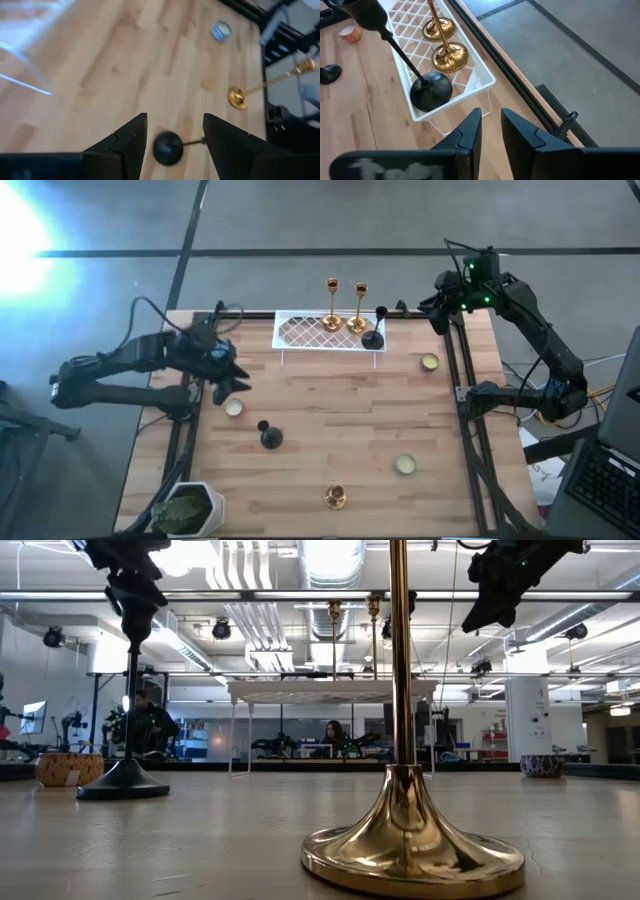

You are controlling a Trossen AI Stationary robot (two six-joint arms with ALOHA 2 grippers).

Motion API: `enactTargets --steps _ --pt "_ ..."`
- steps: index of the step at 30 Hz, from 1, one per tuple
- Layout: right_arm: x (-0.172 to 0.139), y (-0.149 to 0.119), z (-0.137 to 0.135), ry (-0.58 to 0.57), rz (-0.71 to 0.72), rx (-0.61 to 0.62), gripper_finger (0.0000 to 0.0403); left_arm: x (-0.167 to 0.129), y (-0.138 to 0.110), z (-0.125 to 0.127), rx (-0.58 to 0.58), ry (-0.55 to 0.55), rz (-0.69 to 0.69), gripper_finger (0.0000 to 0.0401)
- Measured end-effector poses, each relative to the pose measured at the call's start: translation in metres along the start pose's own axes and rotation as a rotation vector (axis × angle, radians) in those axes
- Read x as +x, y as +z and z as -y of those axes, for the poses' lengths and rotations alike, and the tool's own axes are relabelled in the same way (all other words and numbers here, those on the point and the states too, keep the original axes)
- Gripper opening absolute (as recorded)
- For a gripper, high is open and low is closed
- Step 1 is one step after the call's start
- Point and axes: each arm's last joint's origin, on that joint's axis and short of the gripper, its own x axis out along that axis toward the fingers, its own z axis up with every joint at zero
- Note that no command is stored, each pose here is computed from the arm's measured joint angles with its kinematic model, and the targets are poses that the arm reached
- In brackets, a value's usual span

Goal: Pick & Place candle stick holders
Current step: Put the gold candle holder on the shelf

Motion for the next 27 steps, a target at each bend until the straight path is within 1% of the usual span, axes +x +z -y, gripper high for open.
enactTargets --steps 4,8,15,18,27 --pt "0.0 0.0 0.0 0.001 -0.001 -0.001 0.0068 0.018 -0.017 0.006 0.004 -0.067 -0.07 0.0197" --pt "0.0 0.0 0.0 0.0 -0.001 -0.006 0.0074 0.036 -0.035 0.011 -0.001 -0.103 -0.119 0.0197" --pt "0.0 0.0 0.0 0.0 0.0 0.016 0.0079 0.063 -0.067 0.01 0.002 -0.12 -0.194 0.0197" --pt "0.0 0.0 0.0 0.0 0.001 0.018 0.0075 0.073 -0.077 0.007 0.014 -0.136 -0.191 0.0197" --pt "0.0 0.002 0.001 -0.008 0.023 0.027 0.0063 0.098 -0.1 -0.002 0.056 -0.192 -0.111 0.0197"
